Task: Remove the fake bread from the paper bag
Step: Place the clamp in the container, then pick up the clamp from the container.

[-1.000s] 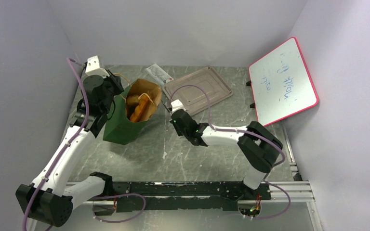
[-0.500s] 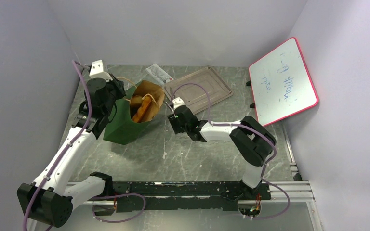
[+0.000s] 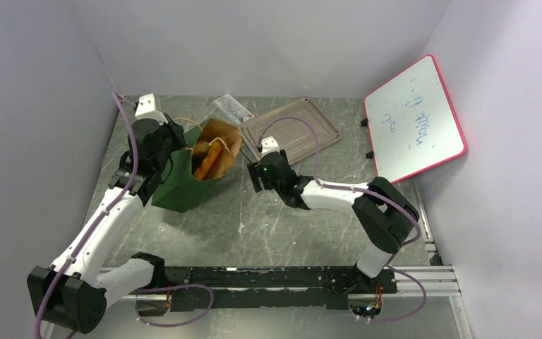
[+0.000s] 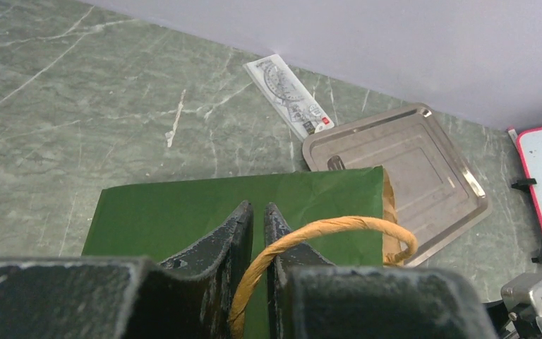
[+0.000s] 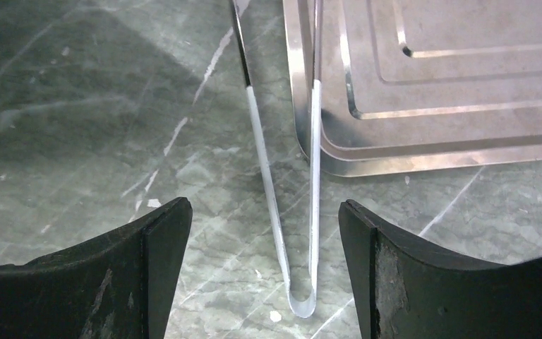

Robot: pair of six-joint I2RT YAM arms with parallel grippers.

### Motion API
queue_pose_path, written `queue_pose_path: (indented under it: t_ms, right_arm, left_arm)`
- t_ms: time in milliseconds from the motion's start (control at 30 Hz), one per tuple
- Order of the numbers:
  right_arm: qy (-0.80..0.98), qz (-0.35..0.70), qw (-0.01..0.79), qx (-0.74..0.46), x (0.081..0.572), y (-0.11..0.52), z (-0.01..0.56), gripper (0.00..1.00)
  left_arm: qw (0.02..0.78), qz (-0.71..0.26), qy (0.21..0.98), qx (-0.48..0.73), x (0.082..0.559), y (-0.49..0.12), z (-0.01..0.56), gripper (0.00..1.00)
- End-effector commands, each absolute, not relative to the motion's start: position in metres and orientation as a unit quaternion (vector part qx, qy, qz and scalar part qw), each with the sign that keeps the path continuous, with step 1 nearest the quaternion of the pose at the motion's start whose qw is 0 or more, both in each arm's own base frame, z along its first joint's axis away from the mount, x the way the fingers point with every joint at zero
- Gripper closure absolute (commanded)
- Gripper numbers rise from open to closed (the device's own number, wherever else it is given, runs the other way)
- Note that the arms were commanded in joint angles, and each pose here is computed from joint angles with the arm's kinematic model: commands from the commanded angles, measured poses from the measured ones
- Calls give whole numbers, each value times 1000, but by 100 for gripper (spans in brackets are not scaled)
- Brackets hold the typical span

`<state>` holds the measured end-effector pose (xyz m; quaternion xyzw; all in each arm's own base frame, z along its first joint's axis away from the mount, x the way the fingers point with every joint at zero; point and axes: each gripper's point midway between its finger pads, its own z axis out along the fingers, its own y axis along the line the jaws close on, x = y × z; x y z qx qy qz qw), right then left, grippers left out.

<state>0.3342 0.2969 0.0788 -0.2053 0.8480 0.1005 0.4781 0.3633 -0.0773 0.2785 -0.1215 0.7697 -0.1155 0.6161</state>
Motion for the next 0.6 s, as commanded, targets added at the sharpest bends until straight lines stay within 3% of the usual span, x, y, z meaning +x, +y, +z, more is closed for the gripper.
queue_pose_path:
  t_ms: [0,300,567]
  right_arm:
    - [857,66,468,-204,334,284,56,23]
    - [860,68,457,-216,337,287,27,24]
    - [871,93,431,-214,335,287,6,40]
  left_arm:
    - [616,-122,768,-125,364,-77,274,93]
    - [612,-115,773,-126,365,-76,268,93]
    - [603,-117,779,-127,366,-78,261,93]
